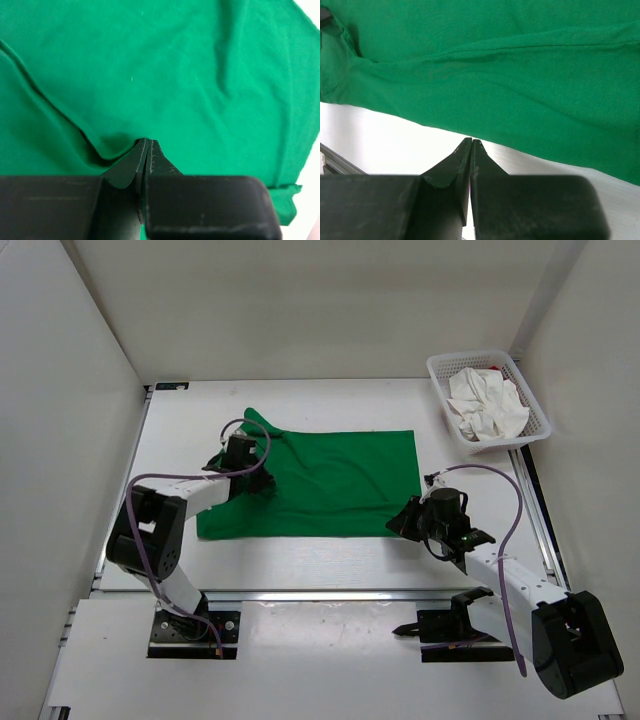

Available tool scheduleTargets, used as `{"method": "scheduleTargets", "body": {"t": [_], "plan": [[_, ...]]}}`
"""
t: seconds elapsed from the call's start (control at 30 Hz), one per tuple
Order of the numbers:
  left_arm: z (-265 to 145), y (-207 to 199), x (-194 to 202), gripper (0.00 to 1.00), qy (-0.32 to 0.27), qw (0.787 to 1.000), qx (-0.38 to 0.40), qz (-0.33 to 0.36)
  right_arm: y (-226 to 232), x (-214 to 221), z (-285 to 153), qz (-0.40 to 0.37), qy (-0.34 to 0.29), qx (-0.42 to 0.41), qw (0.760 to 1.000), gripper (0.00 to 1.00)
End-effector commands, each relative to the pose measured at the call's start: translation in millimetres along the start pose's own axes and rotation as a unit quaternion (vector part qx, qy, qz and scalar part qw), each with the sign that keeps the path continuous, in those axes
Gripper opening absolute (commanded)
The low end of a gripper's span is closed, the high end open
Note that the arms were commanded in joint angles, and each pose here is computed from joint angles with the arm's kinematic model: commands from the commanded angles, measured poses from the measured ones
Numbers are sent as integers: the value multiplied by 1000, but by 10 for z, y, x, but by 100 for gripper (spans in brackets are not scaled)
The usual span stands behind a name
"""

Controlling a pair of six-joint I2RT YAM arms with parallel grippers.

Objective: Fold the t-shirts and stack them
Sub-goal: Fold the flattened tshirt in 1/3 of the way

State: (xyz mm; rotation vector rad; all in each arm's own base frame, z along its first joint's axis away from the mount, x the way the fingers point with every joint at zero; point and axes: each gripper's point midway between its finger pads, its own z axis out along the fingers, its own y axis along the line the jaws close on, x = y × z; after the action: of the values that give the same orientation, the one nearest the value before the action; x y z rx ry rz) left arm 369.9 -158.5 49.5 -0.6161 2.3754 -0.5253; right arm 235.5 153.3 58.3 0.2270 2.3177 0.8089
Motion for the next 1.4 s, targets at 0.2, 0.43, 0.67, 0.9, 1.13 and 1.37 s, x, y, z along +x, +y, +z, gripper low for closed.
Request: {"method": "scheduleTargets", "body": {"t": [0.2, 0.43, 0.67, 0.9, 1.13, 1.37], "plan": [[113, -271, -122, 12, -5, 999, -1, 53, 71, -97, 8, -11, -21, -14, 1000, 0], [186, -386, -423, 37, -18, 998, -5, 53, 124, -167, -34, -17, -33, -7, 999, 0], [-300, -291, -536, 42, -50, 998, 45, 21, 157, -350, -106, -31, -53, 5, 998, 0], [-446, 261, 279, 37, 7, 999, 52, -4, 186, -249, 103, -52, -16, 21, 998, 0], [-297, 640, 540, 34, 59, 998, 14, -22, -194, -171, 302, -40, 15, 111, 993, 0], [-472, 913, 872, 32, 78, 997, 5, -24, -663, 481, 54, 37, 45, 167, 984, 0]]}}
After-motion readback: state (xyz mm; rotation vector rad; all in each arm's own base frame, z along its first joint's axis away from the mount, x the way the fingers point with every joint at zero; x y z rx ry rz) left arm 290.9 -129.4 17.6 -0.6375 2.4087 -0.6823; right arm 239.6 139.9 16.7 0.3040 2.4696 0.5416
